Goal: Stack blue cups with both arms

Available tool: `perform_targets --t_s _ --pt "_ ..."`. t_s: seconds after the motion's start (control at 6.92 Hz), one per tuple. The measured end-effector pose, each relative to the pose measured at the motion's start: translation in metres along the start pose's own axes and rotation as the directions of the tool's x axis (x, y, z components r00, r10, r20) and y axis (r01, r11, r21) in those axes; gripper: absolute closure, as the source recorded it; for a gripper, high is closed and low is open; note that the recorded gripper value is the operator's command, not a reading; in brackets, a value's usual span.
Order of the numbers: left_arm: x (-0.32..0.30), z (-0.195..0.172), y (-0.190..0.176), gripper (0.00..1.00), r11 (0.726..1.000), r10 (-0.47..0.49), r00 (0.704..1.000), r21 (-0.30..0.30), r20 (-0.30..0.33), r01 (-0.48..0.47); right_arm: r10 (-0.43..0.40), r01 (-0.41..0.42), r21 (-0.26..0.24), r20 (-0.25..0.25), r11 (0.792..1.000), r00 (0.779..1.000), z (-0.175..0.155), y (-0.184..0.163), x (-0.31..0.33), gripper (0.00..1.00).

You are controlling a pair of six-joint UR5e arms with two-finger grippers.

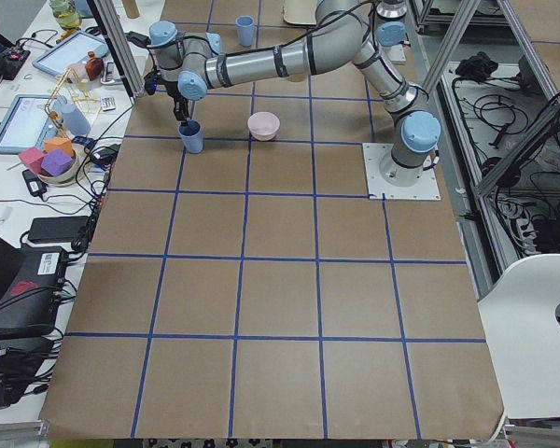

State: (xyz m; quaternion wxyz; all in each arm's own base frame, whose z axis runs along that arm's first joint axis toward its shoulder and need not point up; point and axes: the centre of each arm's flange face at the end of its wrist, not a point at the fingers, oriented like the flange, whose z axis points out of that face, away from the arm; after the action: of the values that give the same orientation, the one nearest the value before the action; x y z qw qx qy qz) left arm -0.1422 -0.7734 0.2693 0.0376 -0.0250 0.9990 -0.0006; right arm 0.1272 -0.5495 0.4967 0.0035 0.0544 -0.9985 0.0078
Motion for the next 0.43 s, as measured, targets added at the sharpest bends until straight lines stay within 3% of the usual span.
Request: perform_targets --t_s 0.14,0.29,0.43 --pt "-0.0004 0.0024 0.0011 0.59 1.000 -0.001 1.000 -0.014 0.001 0.001 0.000 0.000 0.000 0.000 1.000 1.000 0.0000 0.0000 0.0000 0.00" --pt "-0.0007 0.0038 0.0022 0.96 1.000 -0.001 1.000 -0.025 0.002 0.001 0.000 0.000 0.000 0.000 1.000 1.000 0.0000 0.0000 0.0000 0.00" --pt "-0.0009 0.0032 0.0034 1.00 0.999 -0.002 1.000 -0.034 0.003 0.002 0.000 0.000 0.000 0.000 1.000 1.000 0.0000 0.0000 0.0000 0.00"
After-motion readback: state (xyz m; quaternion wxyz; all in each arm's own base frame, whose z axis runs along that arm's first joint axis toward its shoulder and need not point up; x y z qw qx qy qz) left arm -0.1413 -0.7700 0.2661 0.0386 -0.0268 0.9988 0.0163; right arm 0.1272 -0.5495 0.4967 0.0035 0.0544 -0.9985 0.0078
